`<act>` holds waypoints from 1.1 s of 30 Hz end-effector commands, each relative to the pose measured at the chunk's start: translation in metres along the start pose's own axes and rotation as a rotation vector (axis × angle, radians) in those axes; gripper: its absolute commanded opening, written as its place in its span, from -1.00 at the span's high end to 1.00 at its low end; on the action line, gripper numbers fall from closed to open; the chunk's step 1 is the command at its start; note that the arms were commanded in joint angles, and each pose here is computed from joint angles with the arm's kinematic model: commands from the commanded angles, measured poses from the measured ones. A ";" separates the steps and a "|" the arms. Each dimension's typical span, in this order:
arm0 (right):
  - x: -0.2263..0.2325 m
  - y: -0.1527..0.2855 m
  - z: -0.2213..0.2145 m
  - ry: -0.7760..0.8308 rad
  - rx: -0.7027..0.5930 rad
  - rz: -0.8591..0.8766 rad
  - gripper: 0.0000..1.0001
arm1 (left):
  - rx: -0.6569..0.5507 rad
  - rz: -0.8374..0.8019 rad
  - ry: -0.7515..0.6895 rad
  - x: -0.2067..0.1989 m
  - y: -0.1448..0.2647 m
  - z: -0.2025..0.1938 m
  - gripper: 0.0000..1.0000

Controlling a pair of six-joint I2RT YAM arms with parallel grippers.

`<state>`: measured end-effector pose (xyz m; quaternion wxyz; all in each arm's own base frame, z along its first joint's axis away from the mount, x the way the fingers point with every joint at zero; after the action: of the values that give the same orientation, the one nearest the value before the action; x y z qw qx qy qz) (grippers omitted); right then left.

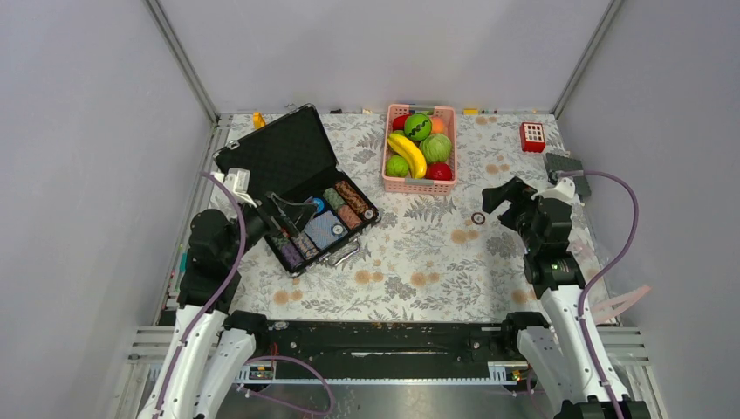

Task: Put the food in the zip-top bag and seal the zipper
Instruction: Move the bin to the center of the board.

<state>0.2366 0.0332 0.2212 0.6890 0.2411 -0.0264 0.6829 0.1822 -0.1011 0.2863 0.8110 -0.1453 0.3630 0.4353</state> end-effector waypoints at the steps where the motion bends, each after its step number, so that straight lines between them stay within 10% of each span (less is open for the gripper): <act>1: 0.012 -0.005 0.010 0.040 -0.061 0.108 -0.97 | -0.013 -0.064 -0.038 -0.006 -0.002 0.003 -0.97; 16: 0.033 -0.141 0.019 0.028 0.313 0.028 -0.99 | 0.043 -0.001 0.032 0.013 -0.018 -0.005 -0.97; 23: 0.036 -0.213 -0.017 0.102 0.461 -0.047 -0.51 | 0.052 0.009 0.039 0.015 -0.020 -0.007 -0.97; 33: 0.032 -0.206 -0.058 0.085 0.551 -0.083 0.16 | 0.057 0.022 0.040 0.020 -0.022 -0.009 -0.98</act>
<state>0.4267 0.0896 0.1175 0.6239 0.3949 0.2021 0.6434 0.1998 -0.1052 0.2608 0.7923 -0.1183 0.4059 0.4399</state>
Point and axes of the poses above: each gripper's point midway between its finger pads, its own y axis back along the fingers, its own x axis along the line the jaws close on, z = x × y, the point moved 6 cm from there along y, back along the fingers, and after that the axes turned 11 degrees about y, right-handed, at the moved point
